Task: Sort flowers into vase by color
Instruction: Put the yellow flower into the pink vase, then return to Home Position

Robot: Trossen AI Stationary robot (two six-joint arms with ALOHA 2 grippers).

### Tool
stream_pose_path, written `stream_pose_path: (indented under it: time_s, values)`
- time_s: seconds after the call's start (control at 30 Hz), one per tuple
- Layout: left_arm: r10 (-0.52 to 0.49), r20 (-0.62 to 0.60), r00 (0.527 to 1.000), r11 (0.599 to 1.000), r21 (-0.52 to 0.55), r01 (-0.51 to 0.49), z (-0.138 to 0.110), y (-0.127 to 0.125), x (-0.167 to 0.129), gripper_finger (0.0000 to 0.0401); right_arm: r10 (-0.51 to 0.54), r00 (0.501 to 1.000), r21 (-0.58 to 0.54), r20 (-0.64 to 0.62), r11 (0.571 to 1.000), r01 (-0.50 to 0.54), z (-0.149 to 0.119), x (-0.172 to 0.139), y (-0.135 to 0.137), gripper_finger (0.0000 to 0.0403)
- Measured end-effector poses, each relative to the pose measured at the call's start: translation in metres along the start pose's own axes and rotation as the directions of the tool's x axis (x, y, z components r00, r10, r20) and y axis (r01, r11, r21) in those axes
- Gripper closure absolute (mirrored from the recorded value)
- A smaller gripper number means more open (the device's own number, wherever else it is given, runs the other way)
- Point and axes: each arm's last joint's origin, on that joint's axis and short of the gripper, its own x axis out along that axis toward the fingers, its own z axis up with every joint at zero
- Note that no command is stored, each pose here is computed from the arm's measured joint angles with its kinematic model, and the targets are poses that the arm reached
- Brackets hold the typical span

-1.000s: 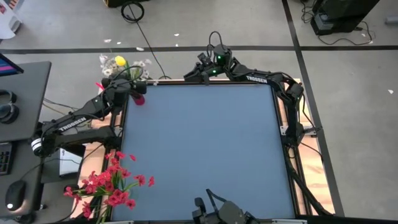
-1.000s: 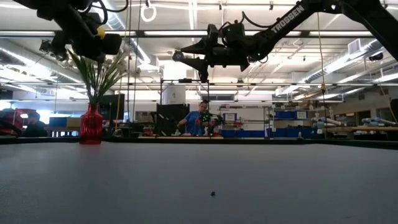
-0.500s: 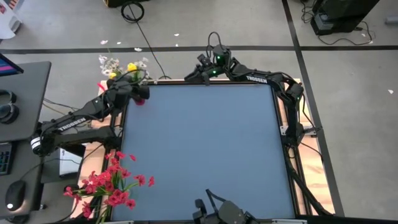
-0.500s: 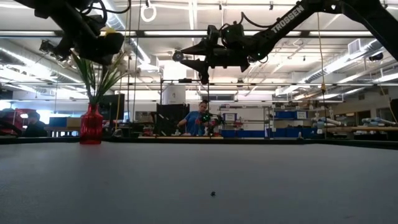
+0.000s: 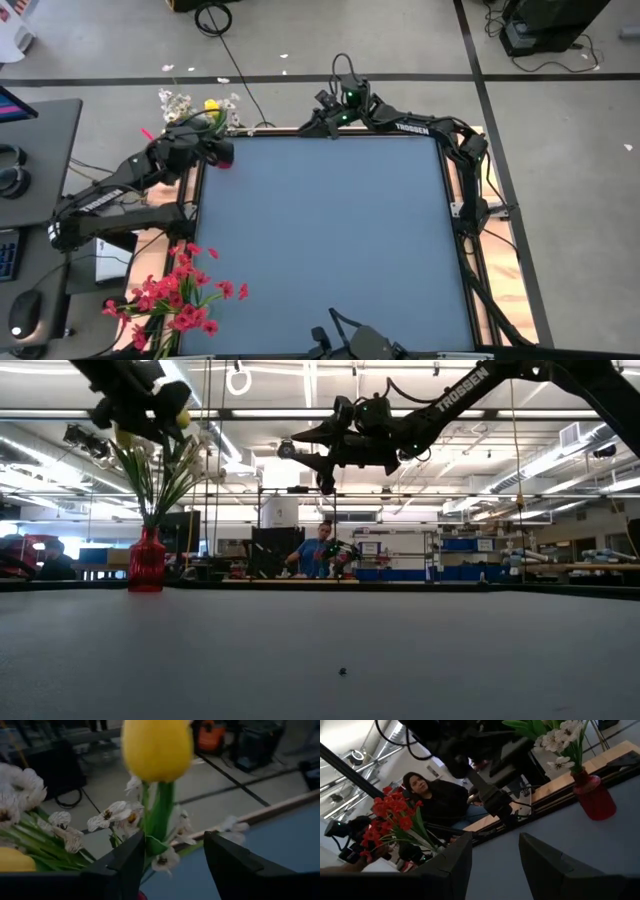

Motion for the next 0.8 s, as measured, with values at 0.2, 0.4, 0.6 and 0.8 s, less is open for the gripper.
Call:
stream_pose_path:
  time_s: [0.2, 0.4, 0.6, 0.8]
  values:
    - [-0.149, -0.038, 0.988, 0.989, -0.008, 0.148, 0.03, 0.005, -0.03, 0.0188, -0.013, 1.0, -0.005, 0.023, 1.0, 0.013, 0.006, -0.003, 0.009, 0.0231]
    - [-0.407, -0.052, 0.912, 0.911, 0.046, 0.41, 0.062, 0.0, -0.056, 0.019, -0.088, 0.99, -0.16, 0.106, 0.982, 0.105, 0.027, -0.016, 0.058, 0.0241]
    - [-0.644, -0.077, 0.761, 0.748, 0.145, 0.648, 0.076, -0.051, -0.055, 0.0224, -0.287, 0.953, -0.382, 0.094, 0.874, 0.3, 0.025, -0.028, 0.135, 0.0265]
    - [-0.741, -0.102, 0.664, 0.634, 0.22, 0.741, 0.07, -0.088, -0.064, 0.0272, -0.373, 0.922, -0.487, 0.106, 0.788, 0.375, 0.016, -0.045, 0.202, 0.0302]
